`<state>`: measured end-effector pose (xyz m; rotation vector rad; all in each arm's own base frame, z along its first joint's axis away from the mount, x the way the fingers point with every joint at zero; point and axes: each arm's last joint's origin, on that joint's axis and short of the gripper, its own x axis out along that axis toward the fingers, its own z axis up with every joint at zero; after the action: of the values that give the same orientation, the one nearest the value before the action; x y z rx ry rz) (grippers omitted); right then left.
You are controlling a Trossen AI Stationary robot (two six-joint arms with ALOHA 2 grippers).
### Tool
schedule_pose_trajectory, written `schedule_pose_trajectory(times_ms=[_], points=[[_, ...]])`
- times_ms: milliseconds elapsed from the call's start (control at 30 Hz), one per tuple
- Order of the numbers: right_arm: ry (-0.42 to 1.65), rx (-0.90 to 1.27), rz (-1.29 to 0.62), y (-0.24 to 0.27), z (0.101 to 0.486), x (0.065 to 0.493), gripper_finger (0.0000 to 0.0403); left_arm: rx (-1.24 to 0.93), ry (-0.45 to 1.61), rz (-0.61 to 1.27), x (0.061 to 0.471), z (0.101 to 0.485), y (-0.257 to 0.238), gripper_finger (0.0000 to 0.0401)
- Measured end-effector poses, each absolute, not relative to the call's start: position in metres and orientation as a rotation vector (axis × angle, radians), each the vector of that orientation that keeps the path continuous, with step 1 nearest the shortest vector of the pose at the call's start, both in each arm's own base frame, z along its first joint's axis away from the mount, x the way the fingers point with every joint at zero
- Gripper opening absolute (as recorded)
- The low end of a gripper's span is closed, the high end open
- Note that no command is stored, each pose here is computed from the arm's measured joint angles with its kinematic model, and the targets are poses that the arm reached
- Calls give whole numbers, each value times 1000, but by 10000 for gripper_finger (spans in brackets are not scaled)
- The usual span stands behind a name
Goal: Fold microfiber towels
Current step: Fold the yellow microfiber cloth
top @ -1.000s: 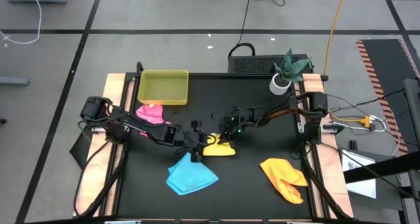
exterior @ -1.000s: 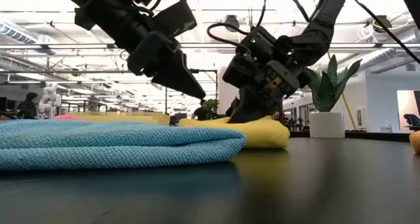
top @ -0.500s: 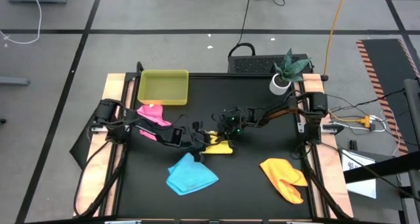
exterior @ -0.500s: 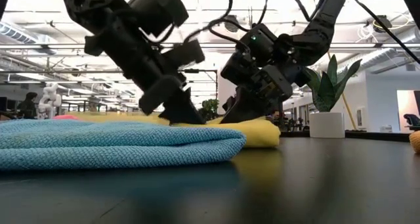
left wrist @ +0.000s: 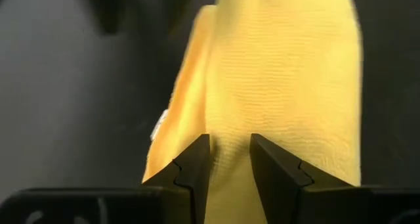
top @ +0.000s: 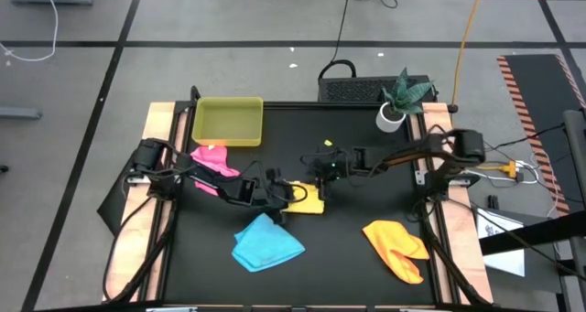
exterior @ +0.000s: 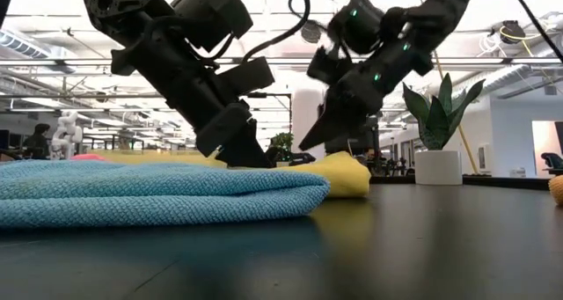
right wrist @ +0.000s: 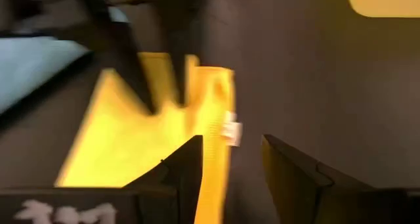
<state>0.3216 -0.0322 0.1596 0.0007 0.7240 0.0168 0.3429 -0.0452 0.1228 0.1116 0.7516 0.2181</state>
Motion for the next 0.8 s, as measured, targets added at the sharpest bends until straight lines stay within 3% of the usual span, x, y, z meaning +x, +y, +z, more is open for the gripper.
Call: schedule_pose_trajectory(times_ms=[300,800], points=[[693,11,129,14,155,318,104,88,717,350,343,125,-42,113],[663,69,-198,11,111,275,28,43,628,540,343,129,-38,113]])
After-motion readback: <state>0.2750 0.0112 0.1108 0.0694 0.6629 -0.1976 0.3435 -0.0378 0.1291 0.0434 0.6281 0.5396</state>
